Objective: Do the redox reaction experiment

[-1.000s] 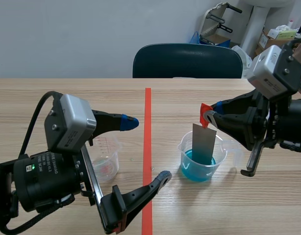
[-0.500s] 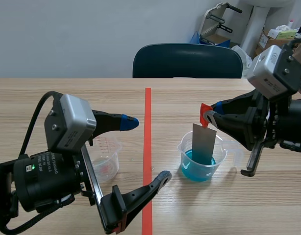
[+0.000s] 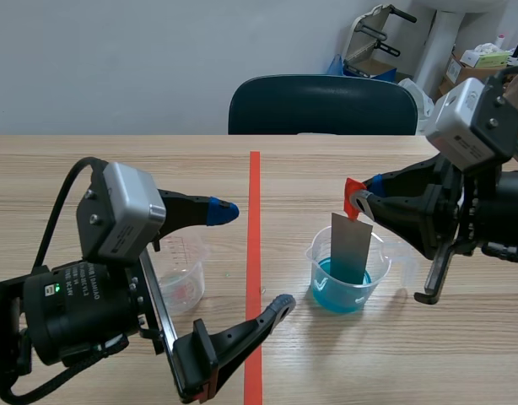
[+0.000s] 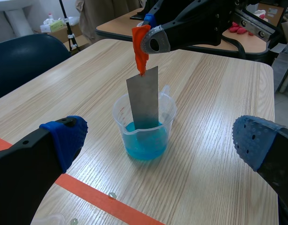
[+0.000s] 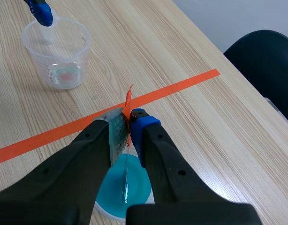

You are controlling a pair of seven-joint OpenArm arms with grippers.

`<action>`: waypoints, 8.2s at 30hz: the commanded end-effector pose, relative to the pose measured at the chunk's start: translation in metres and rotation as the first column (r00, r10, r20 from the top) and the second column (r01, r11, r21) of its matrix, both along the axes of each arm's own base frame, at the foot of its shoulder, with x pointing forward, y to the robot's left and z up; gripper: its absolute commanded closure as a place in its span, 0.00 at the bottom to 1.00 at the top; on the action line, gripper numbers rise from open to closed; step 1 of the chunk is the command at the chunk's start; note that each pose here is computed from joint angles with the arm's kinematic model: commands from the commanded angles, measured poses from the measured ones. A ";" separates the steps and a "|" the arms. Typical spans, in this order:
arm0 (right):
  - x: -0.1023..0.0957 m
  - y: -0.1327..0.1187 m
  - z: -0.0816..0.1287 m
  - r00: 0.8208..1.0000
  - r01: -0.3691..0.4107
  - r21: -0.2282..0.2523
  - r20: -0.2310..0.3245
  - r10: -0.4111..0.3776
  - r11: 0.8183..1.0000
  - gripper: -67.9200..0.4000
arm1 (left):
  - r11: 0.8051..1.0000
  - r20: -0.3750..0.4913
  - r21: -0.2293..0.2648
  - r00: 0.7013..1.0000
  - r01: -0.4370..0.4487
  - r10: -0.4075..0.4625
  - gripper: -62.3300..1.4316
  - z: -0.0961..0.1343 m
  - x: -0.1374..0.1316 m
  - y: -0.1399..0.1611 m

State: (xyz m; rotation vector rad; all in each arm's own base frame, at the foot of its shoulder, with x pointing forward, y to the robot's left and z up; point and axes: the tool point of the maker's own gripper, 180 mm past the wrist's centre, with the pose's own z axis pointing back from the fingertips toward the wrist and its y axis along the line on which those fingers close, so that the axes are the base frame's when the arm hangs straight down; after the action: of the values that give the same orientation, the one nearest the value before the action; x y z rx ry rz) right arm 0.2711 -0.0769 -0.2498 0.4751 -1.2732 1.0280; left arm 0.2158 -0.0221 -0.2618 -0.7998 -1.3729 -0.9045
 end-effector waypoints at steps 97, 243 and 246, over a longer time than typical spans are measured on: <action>0.003 0.001 0.008 1.000 -0.008 -0.002 0.026 0.008 1.000 0.99 | 0.999 0.009 -0.034 1.000 -0.005 0.006 0.00 0.008 0.001 -0.002; -0.027 0.015 0.144 0.998 -0.027 0.024 0.061 0.025 0.999 0.98 | 1.000 -0.018 0.019 1.000 -0.017 0.017 0.00 -0.003 0.003 -0.002; -0.027 0.015 0.144 0.998 -0.027 0.024 0.061 0.025 0.999 0.98 | 1.000 -0.018 0.019 1.000 -0.017 0.017 0.00 -0.003 0.003 -0.002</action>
State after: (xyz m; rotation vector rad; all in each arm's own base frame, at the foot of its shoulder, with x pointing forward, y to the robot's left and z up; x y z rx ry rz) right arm 0.2444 -0.0617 -0.1137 0.4897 -1.3125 1.0365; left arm 0.2166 -0.0225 -0.2723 -0.7657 -1.3228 -0.9152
